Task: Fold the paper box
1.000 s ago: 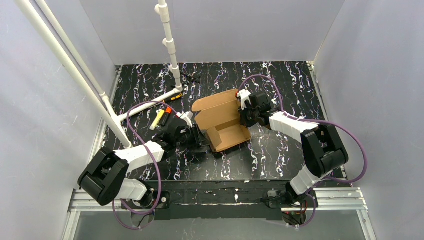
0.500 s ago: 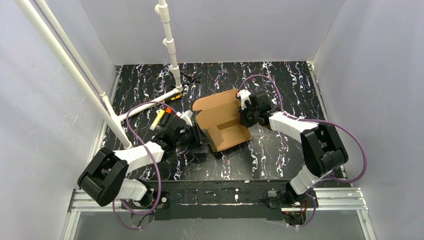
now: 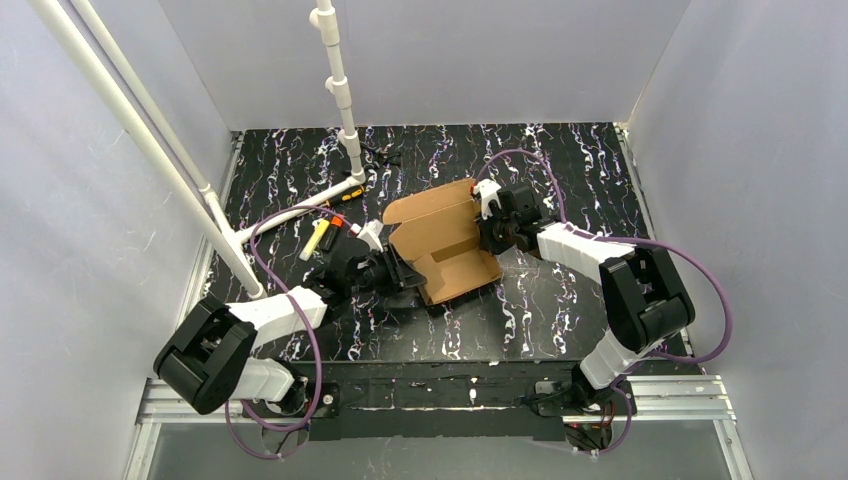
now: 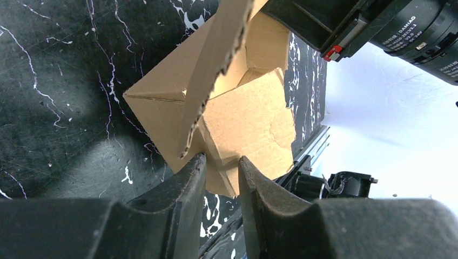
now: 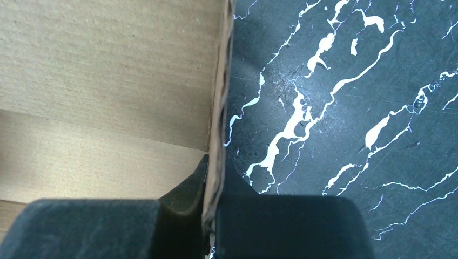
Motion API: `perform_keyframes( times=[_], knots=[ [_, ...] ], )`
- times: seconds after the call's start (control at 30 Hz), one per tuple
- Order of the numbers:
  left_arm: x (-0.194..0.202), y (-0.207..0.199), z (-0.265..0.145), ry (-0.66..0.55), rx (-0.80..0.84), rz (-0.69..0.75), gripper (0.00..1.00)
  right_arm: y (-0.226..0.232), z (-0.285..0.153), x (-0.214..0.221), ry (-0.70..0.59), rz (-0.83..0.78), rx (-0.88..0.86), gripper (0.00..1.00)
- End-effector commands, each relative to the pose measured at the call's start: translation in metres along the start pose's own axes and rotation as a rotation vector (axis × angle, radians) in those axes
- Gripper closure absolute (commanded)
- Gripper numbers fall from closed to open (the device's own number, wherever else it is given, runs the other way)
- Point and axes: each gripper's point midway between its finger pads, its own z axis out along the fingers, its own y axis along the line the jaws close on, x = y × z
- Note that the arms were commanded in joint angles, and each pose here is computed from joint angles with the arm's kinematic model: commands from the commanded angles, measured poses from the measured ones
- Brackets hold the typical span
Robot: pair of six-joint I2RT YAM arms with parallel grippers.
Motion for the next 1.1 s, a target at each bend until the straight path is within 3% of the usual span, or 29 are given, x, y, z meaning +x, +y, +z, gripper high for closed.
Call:
perform_keyframes(
  times=[0.0, 0.2, 0.5, 0.8, 0.93, 1.07],
  knots=[
    [0.001, 0.0, 0.0, -0.004, 0.021, -0.007, 0.68, 0.0, 0.005, 0.013, 0.053, -0.011, -0.003, 0.99],
    [0.0, 0.002, 0.002, -0.01, 0.013, -0.03, 0.59, 0.0, 0.006, 0.013, 0.053, -0.01, -0.004, 0.99],
    [0.019, 0.027, 0.017, 0.099, -0.128, -0.16, 0.6, 0.002, 0.005, 0.012, 0.049, -0.012, -0.01, 0.99],
    [0.017, 0.046, 0.001, 0.128, -0.415, -0.064, 0.6, 0.008, 0.004, 0.009, 0.04, -0.009, -0.042, 0.99],
    [0.02, 0.044, 0.004, 0.163, -0.468, -0.023, 0.62, 0.015, 0.001, 0.005, 0.024, -0.012, -0.083, 0.98],
    [0.018, 0.051, -0.001, 0.171, -0.572, 0.041, 0.71, 0.023, -0.003, 0.001, 0.01, -0.018, -0.125, 0.88]
  ],
)
